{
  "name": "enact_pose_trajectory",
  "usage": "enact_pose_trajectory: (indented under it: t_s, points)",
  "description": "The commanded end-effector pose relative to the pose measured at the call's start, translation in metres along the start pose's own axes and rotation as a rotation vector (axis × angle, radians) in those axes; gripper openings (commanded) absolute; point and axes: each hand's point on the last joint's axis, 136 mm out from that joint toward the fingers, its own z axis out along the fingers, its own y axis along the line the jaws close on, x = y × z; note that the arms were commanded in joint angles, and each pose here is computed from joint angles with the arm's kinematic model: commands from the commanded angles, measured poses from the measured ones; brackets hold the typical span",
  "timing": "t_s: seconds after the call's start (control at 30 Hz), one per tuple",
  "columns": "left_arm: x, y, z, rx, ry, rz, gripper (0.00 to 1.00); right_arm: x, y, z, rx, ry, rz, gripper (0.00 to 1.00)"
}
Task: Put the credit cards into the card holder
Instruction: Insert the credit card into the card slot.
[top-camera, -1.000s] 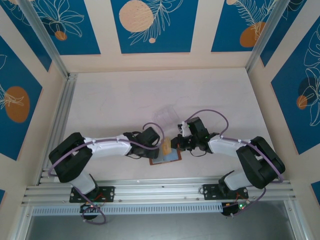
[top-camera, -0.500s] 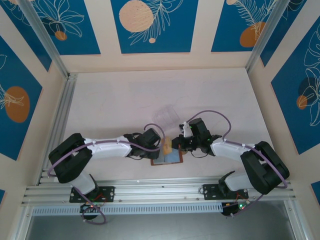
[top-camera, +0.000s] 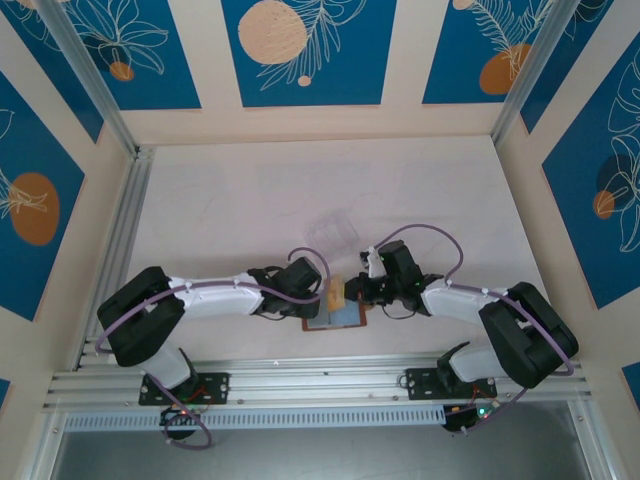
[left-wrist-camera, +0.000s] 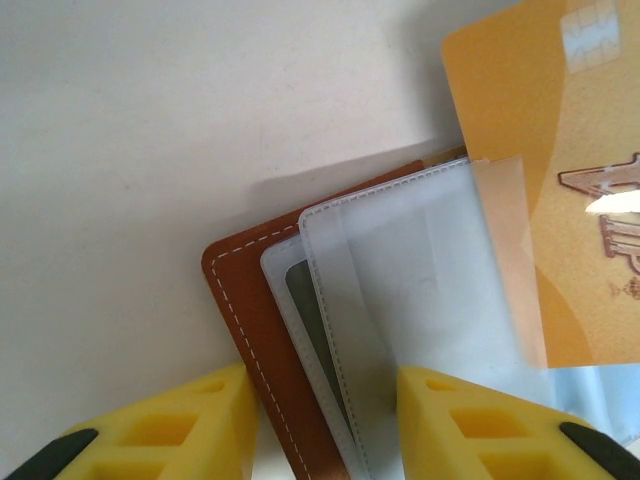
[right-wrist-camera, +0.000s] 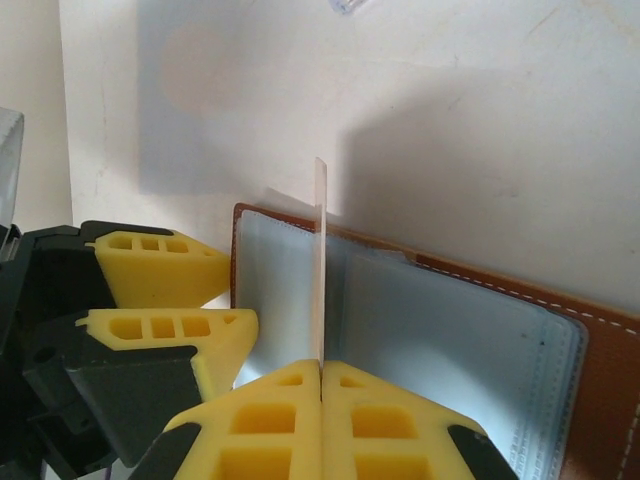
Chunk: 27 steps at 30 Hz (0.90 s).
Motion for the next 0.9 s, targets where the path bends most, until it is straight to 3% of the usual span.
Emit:
enact_pose_trajectory:
  t_s: [0.0,0.87]
  points:
    - [0.037,0.021,0.011,-0.074,0.124,0.012,0.39,0.007,-0.004,0.006,0.001,0.015,0.001,0.00]
    - [0.036,0.023,0.010,-0.093,0.122,0.020,0.38,0.060,-0.037,0.004,0.137,0.043,0.067,0.00]
